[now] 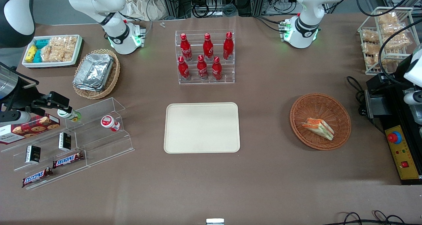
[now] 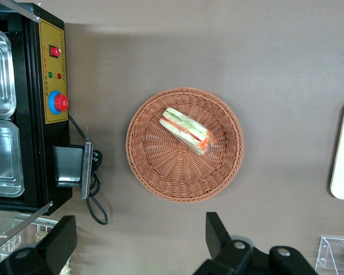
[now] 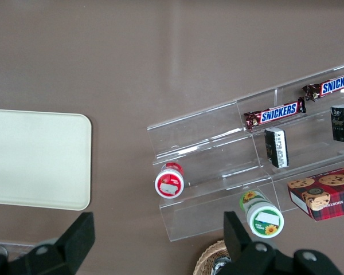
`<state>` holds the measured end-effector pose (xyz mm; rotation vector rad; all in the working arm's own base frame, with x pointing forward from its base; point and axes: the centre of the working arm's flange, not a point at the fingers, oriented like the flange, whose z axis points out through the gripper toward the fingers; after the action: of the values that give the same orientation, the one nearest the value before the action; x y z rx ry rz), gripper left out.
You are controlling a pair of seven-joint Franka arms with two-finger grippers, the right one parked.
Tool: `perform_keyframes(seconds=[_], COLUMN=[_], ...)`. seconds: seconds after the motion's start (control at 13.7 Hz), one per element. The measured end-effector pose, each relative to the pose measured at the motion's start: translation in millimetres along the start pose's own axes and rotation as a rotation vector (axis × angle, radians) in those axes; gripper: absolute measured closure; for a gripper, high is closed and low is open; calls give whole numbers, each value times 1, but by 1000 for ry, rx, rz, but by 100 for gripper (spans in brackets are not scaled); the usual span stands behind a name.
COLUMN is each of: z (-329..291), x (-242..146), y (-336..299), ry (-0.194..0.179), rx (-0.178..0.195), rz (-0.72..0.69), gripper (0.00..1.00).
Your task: Place sandwich from basket to tray
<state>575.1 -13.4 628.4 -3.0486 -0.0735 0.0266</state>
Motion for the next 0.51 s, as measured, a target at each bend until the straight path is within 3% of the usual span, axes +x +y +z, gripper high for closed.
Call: perform_keyframes(seconds=[0.51], z=[3], x=[-2], y=[5], ry=[-18], rx=[1], rz=[10], gripper=[0])
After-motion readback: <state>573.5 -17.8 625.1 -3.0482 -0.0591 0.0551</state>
